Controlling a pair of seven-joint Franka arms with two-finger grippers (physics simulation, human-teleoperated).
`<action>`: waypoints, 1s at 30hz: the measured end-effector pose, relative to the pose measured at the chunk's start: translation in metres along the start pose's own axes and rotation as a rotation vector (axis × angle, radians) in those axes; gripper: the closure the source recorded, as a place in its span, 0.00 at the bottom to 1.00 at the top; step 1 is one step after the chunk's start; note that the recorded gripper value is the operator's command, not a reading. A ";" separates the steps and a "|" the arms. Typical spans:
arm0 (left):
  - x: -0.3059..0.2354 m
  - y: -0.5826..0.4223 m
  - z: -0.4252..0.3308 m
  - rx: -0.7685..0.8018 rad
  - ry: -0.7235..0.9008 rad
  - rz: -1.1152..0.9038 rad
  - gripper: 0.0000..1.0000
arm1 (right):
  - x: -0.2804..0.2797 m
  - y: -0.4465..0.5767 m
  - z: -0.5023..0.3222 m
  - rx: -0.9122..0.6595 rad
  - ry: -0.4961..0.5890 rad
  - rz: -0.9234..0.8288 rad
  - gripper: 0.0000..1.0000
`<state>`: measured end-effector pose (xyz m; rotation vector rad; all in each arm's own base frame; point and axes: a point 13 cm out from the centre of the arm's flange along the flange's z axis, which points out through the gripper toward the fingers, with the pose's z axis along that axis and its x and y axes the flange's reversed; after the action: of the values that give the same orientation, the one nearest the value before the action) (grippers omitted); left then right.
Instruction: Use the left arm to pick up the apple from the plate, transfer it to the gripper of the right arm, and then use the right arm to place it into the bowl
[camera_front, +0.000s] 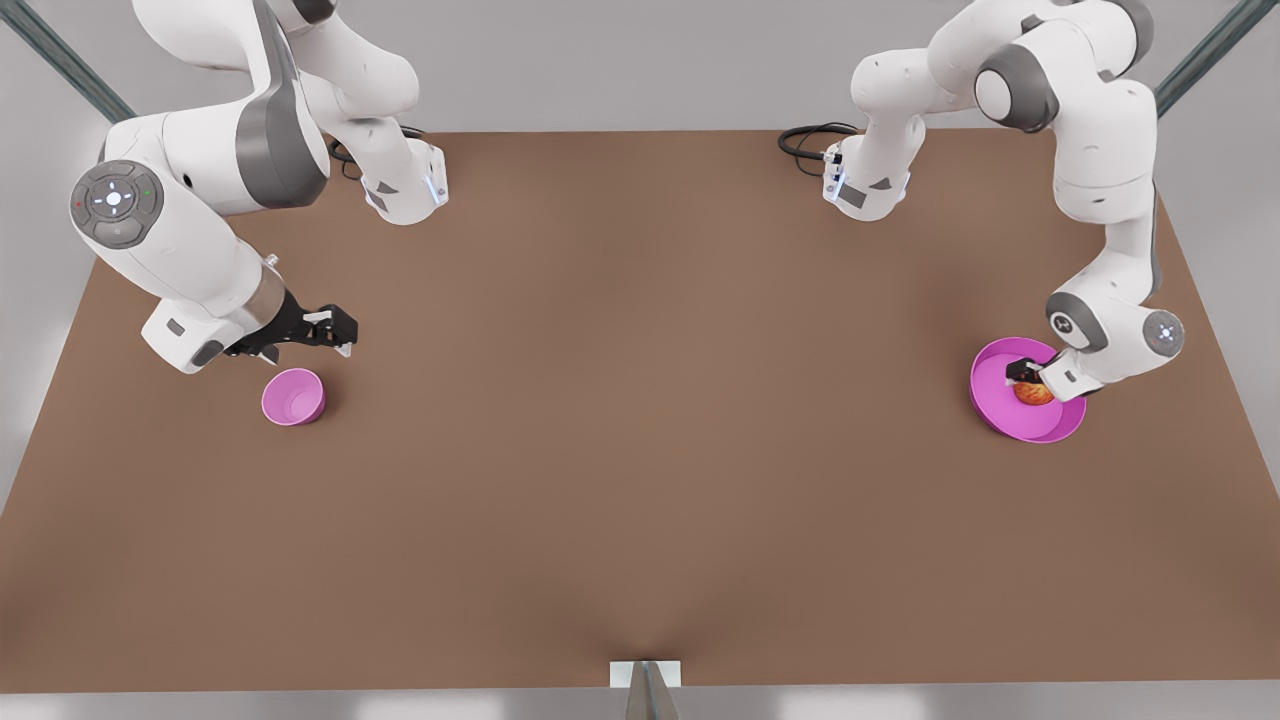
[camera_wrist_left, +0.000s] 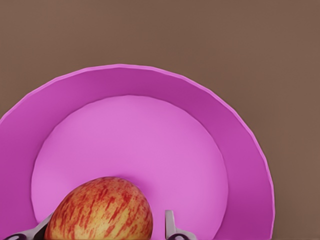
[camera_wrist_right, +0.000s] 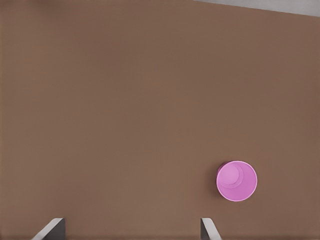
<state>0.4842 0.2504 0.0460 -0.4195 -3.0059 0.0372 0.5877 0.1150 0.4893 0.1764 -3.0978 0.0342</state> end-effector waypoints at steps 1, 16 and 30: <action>0.000 0.000 0.000 -0.001 0.000 0.005 0.09 | 0.000 0.000 0.000 0.000 0.000 0.000 0.00; -0.051 0.023 -0.064 -0.047 -0.079 0.073 0.29 | 0.000 0.001 0.001 0.000 0.001 0.000 0.00; -0.350 -0.461 -0.219 0.823 -0.441 0.245 0.30 | -0.040 0.057 0.068 -0.510 0.131 0.172 0.00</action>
<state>0.7172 -0.2867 0.2461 -0.7267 -2.9286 1.4806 0.6186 0.1744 0.4184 -0.1048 -2.8625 -0.6966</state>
